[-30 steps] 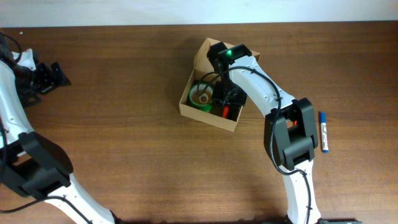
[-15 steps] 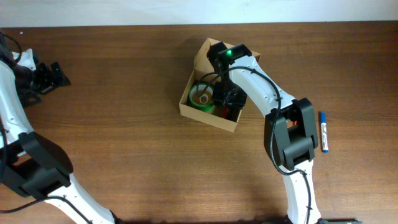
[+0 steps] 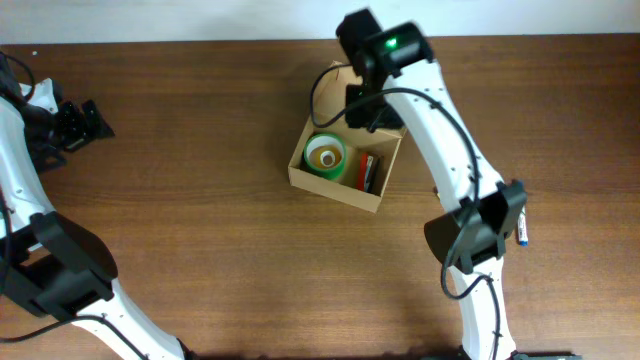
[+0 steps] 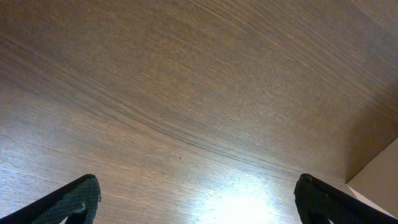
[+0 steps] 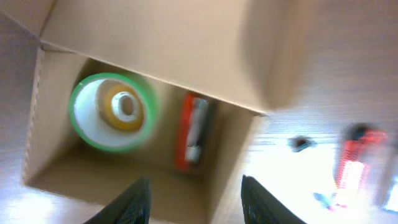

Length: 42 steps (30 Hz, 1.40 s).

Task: Pack container
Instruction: 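Open the right gripper and withdraw it toward the highlighter, then lower the right gripper onto the yellow highlighter and grasp it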

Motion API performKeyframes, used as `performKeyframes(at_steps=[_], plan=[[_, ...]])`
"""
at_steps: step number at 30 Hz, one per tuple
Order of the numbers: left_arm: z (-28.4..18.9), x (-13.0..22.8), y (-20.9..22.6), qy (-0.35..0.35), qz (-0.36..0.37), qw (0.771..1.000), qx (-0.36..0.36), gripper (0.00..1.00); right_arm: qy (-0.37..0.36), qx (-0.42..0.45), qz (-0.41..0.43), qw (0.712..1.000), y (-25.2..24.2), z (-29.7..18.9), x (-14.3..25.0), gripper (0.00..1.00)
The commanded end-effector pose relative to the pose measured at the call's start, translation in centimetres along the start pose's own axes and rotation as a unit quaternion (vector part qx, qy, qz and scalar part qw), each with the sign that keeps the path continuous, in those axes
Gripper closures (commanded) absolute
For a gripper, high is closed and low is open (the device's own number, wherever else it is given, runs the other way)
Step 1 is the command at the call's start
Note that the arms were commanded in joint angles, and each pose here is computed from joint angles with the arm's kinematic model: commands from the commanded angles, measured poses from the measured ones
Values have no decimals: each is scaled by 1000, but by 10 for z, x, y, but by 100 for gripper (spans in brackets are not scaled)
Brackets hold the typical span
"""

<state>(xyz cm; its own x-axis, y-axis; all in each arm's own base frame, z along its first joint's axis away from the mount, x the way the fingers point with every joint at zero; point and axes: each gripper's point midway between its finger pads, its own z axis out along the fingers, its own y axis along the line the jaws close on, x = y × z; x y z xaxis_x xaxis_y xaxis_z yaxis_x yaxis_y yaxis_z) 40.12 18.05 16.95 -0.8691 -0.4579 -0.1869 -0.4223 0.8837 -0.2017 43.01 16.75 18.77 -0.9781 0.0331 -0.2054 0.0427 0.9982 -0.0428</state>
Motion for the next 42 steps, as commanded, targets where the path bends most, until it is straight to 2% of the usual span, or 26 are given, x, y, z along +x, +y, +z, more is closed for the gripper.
performKeyframes(at_steps=[1,5,9,12,15,21,23,28,36,42], plan=[[-1,1,-1,-1,9,1000,5,0,-85,66,-69,992,-31,-44,-23,50],[-1,1,-1,-1,9,1000,5,0,-118,75,-53,989,-50,-75,-24,49],[-1,1,-1,-1,9,1000,5,0,-103,61,-31,992,-83,-91,-8,50],[-1,1,-1,-1,9,1000,5,0,-82,73,10,994,-130,-102,19,49],[-1,1,-1,-1,9,1000,5,0,-92,68,67,991,-177,-119,49,49],[-1,1,-1,-1,9,1000,5,0,-132,16,99,986,-211,-135,101,47],[-1,1,-1,-1,9,1000,5,0,-130,18,87,988,-210,-121,107,39],[-1,1,-1,-1,9,1000,5,0,-56,19,38,998,-205,-53,114,29],[-1,1,-1,-1,9,1000,5,0,83,-23,-85,993,-189,54,125,28],[-1,1,-1,-1,9,1000,5,0,138,-35,-131,981,-187,93,130,32]])
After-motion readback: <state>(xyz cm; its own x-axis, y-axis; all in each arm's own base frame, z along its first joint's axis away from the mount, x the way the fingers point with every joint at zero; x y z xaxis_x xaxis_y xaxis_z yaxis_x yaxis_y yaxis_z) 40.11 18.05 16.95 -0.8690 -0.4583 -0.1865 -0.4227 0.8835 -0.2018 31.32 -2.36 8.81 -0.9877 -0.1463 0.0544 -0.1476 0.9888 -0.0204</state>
